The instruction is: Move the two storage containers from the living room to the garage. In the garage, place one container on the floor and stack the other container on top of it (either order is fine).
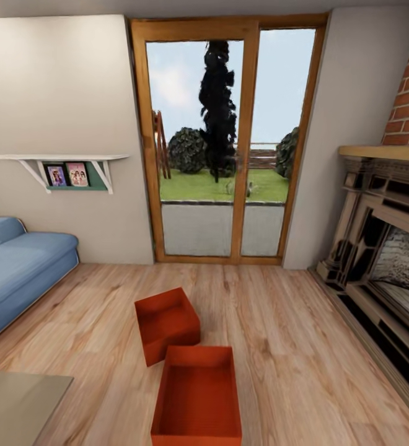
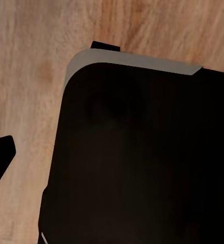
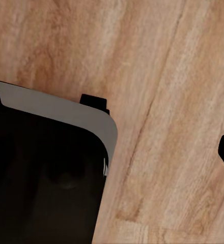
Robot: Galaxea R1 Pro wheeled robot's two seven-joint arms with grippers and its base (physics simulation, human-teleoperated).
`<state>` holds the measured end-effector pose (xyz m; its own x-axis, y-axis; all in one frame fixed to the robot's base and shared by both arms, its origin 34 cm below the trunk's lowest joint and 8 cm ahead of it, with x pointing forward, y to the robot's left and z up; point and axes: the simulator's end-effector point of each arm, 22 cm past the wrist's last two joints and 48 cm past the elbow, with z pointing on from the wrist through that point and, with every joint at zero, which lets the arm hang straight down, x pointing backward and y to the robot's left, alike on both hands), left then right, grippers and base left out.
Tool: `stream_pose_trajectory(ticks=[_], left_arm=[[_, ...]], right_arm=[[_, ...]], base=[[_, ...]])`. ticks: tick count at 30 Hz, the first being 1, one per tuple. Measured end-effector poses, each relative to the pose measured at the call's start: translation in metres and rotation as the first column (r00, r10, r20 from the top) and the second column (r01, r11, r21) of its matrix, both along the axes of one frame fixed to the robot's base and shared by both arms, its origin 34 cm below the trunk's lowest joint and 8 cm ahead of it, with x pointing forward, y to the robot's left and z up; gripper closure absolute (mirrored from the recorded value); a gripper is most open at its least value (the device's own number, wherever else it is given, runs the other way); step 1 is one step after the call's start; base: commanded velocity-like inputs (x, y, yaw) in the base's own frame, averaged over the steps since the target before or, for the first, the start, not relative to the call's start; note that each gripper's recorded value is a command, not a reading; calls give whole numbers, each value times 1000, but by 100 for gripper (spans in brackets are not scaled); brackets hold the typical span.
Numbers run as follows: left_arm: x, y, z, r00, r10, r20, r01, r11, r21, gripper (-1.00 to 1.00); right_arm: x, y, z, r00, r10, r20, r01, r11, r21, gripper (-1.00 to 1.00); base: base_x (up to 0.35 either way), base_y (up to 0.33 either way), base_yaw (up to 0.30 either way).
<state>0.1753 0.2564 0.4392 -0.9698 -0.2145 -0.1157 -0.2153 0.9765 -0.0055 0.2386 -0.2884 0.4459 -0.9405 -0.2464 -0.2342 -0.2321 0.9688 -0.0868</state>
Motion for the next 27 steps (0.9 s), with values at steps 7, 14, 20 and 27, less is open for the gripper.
stream_pose_trajectory(ticks=[7,14,20,27], left_arm=[[0,0,0,1000,2,0,-2,1000,0,-100],[0,0,0,1000,1,0,-1,1000,0,-100],[1,0,0,1000,0,3,0,1000,1,-100],[2,1,0,1000,6,10,-6,1000,2,-100]], right_arm=[[0,0,0,1000,1,0,-1,1000,0,-100],[0,1,0,1000,1,-1,-1,1000,1,-100],[0,0,0,1000,0,0,0,1000,0,-100],[0,1,0,1000,0,-2,0,1000,1,-100]], base=[[320,0,0],[320,0,0],[320,0,0],[193,0,0]])
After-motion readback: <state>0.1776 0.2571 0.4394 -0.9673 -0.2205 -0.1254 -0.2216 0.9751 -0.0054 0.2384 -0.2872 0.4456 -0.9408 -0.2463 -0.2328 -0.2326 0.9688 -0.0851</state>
